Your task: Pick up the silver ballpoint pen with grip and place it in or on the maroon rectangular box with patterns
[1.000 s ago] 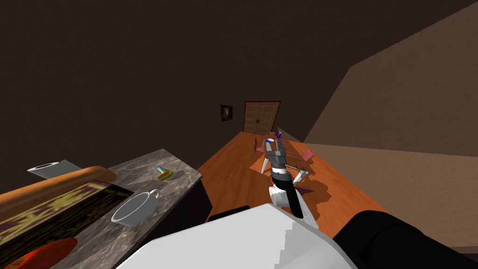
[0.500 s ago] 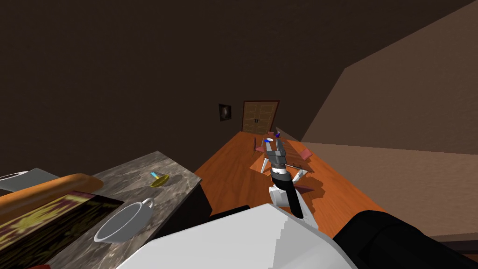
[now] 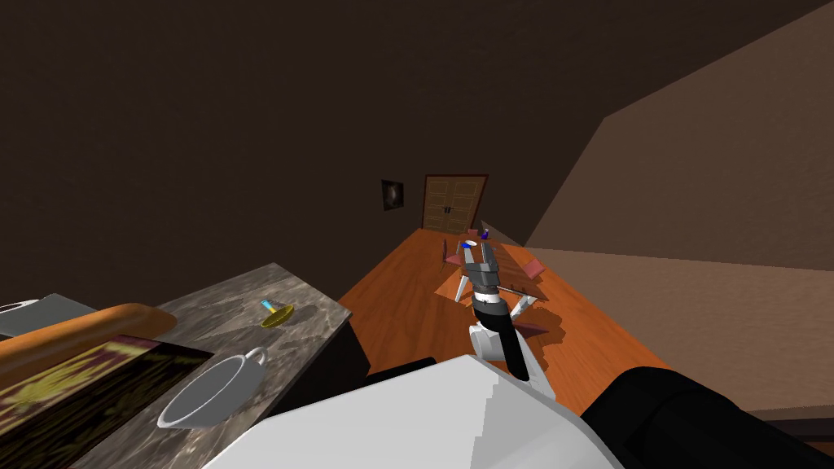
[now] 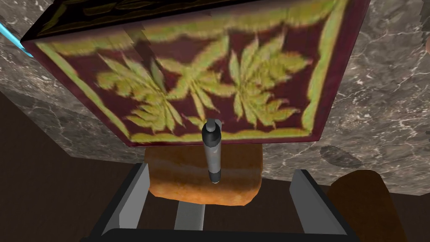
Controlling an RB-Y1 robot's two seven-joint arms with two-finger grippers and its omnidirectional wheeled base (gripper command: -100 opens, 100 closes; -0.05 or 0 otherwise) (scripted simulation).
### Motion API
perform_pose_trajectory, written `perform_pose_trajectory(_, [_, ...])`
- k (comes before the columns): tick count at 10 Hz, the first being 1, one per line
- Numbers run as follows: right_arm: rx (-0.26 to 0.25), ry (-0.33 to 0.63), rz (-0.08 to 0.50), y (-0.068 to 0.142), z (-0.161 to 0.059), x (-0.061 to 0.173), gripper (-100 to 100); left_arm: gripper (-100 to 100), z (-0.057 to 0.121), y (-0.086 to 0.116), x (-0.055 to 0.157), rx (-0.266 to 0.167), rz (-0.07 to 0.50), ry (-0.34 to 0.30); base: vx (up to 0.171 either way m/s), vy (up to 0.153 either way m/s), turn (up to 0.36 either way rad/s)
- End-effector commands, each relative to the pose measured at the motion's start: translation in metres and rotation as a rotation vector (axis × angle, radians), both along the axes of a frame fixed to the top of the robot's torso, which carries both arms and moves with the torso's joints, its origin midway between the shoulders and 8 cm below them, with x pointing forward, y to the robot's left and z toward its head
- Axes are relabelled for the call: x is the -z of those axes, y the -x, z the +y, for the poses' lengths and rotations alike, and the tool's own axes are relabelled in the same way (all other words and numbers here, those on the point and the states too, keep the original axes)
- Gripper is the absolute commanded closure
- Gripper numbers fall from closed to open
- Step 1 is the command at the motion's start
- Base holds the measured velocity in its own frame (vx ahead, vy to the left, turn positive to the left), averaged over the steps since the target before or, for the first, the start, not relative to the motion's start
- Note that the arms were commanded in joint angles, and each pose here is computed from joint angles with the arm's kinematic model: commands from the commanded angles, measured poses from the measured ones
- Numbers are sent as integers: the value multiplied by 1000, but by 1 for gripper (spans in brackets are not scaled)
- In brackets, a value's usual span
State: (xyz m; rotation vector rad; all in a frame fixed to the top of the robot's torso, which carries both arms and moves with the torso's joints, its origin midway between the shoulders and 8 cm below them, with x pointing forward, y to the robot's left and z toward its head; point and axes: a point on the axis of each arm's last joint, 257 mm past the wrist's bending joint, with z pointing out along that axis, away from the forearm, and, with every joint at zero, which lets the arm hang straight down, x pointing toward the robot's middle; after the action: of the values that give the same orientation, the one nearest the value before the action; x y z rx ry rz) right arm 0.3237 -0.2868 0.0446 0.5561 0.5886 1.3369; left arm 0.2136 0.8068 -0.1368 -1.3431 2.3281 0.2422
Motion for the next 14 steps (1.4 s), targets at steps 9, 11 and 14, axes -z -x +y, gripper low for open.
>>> perform_pose_trajectory(9, [0, 0, 0, 0, 0, 0, 0, 0, -15, -27, -51, 1, -3, 1, -33, 20, 2])
perform_pose_trajectory(11, [0, 0, 0, 0, 0, 0, 0, 0, -15, -27, -51, 1, -3, 0, 0, 0, 0])
perform_pose_trajectory(14, [0, 0, 0, 0, 0, 0, 0, 0, -15, -27, -51, 1, -3, 0, 0, 0, 0])
